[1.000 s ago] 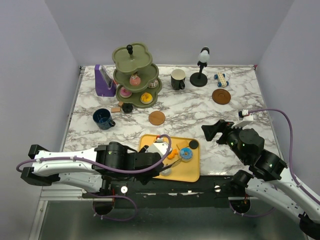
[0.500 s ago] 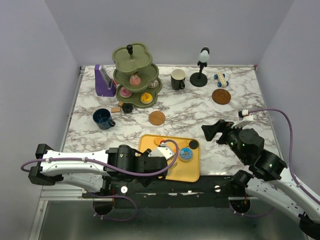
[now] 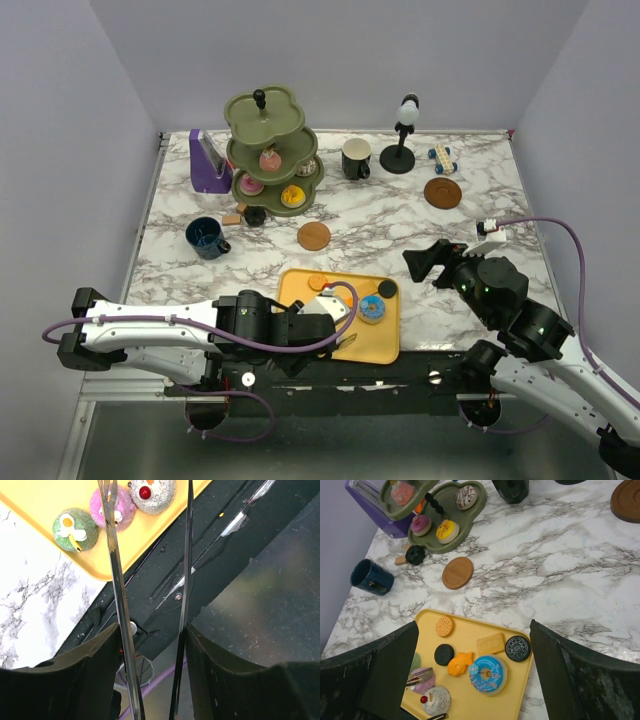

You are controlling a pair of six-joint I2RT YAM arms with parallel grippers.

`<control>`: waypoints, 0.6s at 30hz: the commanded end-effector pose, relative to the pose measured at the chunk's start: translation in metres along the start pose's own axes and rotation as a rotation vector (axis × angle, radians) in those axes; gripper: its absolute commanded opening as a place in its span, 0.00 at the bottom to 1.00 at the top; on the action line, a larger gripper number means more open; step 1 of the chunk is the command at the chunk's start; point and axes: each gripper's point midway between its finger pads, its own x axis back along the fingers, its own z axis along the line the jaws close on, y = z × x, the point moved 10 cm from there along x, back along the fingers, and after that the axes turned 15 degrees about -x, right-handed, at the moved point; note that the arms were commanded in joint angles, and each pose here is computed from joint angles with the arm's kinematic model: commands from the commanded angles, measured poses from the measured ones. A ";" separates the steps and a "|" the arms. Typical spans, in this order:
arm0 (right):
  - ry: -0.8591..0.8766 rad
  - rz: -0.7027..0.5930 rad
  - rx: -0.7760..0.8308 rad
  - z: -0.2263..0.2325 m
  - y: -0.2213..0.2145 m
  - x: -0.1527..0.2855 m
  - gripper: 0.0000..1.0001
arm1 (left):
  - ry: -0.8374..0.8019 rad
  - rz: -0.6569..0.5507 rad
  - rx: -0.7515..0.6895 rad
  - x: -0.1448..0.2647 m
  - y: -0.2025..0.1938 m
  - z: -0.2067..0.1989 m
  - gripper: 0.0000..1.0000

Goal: Serve the afternoon tea
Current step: Pick up the desert from the tray.

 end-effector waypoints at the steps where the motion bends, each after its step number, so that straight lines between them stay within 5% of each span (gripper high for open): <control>1: -0.017 -0.008 0.009 -0.003 -0.001 -0.001 1.00 | -0.025 0.036 -0.008 -0.004 -0.004 -0.004 0.60; 18: -0.014 -0.009 0.007 -0.003 -0.001 0.000 1.00 | -0.008 0.079 -0.036 -0.009 -0.003 -0.005 0.56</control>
